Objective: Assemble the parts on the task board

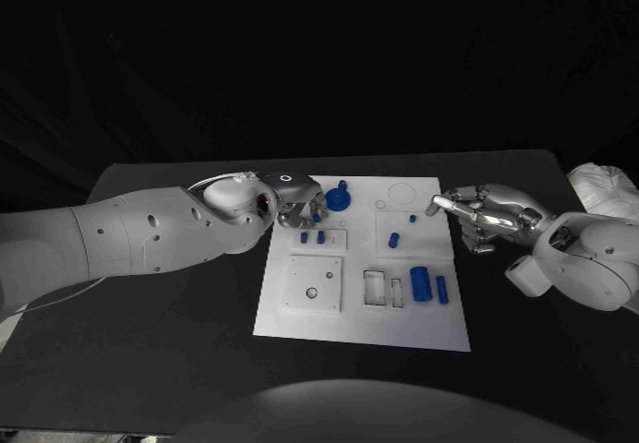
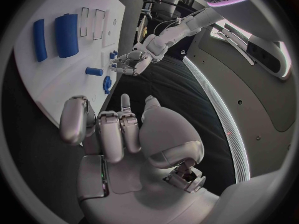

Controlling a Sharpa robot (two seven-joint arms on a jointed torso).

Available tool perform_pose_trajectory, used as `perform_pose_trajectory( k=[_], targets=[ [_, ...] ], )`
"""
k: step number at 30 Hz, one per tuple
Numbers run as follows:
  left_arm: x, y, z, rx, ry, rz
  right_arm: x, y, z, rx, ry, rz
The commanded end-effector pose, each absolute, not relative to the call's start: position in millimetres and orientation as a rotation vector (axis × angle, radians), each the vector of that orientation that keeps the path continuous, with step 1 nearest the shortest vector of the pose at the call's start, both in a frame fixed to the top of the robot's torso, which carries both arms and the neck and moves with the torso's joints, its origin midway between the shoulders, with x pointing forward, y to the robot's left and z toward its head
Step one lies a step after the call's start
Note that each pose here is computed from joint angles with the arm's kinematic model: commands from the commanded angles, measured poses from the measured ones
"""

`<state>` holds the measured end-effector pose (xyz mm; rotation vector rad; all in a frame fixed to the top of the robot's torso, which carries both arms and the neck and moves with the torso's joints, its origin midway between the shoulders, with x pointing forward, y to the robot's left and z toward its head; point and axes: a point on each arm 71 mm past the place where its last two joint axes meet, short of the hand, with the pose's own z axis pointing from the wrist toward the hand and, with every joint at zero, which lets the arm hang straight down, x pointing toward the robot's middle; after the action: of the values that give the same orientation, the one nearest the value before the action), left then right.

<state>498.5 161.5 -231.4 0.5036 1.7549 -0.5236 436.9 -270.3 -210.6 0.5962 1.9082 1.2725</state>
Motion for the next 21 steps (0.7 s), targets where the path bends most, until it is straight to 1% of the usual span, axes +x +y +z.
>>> perform_pose_trajectory(
  k=[1,9,18,21],
  targets=[
    [498.5,161.3,-231.3,0.503,1.757,-0.518,436,-269,-212,0.590,1.925,1.283],
    [498.8,164.4,-227.2,0.484,1.703,-0.534,436,-270,-212,0.593,1.925,1.278],
    [497.3,171.2,-216.0,0.452,1.566,-0.598,437,-272,-212,0.597,1.918,1.268],
    [496.2,176.1,-207.9,0.430,1.509,-0.633,438,-273,-212,0.599,1.908,1.262]
  ],
)
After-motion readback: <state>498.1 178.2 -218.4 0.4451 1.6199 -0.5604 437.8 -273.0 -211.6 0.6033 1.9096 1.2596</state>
